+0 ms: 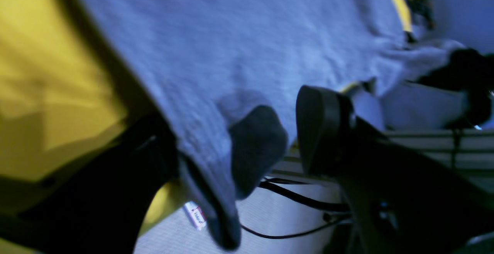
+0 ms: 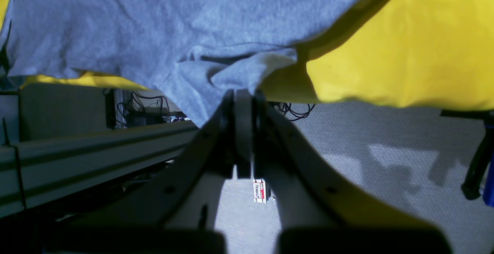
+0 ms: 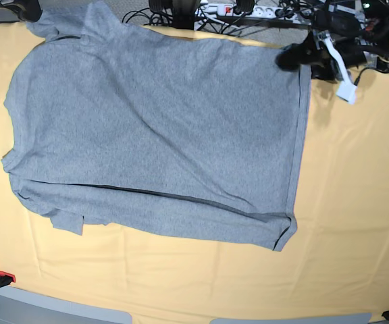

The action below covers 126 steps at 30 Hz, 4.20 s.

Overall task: Layout the t-shirt on the table in an organized manner, then fold the t-shirt properly
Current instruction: 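Move the left gripper to the shirt's collar corner and grasp it, then drag the grasped collar corner outward with the left gripper, then grasp the shirt edges with both grippers and pull them apart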

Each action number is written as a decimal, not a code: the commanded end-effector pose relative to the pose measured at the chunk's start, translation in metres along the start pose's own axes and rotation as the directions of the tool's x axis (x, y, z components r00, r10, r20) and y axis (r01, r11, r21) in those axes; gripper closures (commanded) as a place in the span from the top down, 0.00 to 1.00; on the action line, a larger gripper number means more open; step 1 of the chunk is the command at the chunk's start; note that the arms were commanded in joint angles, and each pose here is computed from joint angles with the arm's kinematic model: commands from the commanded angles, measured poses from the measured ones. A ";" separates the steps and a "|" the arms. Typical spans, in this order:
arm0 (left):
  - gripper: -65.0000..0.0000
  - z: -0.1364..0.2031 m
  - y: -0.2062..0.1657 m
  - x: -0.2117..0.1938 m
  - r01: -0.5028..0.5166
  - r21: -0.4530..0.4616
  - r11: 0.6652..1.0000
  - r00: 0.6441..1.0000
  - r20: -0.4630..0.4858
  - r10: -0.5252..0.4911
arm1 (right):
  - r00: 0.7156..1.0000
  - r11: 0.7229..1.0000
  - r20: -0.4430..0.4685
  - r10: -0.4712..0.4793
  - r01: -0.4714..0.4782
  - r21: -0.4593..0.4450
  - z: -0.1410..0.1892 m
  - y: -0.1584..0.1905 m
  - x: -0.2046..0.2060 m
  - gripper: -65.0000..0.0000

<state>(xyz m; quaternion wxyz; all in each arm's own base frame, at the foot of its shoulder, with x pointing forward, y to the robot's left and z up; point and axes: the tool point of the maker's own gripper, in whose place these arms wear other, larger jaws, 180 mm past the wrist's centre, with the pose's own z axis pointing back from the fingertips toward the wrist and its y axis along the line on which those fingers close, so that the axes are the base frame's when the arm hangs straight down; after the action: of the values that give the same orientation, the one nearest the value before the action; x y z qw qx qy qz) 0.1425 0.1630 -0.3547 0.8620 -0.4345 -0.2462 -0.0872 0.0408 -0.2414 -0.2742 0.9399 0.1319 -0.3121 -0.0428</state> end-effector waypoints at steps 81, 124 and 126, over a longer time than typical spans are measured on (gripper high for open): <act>0.00 0.086 -0.046 -0.011 0.373 -0.005 0.928 0.834 -0.436 -0.338 | 0.947 0.985 -0.285 0.148 -0.167 -0.043 0.044 -0.003 -0.031 0.00; 0.00 0.018 -0.079 0.090 0.646 -0.011 0.763 0.758 -0.112 -0.643 | 0.942 0.945 0.076 0.326 -0.322 -0.064 -0.003 -0.011 0.075 0.00; 0.00 0.019 -0.075 0.099 0.668 0.017 0.744 0.741 -0.113 -0.662 | 0.949 0.951 0.072 0.308 -0.306 -0.039 -0.009 -0.017 0.075 0.00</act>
<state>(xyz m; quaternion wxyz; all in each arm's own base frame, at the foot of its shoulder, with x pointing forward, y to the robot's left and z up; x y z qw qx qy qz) 0.1908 0.1394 -0.2523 0.8070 -0.2870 -0.3293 -0.3974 0.1040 -0.2687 -0.2483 0.9276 0.0702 -0.3573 0.0832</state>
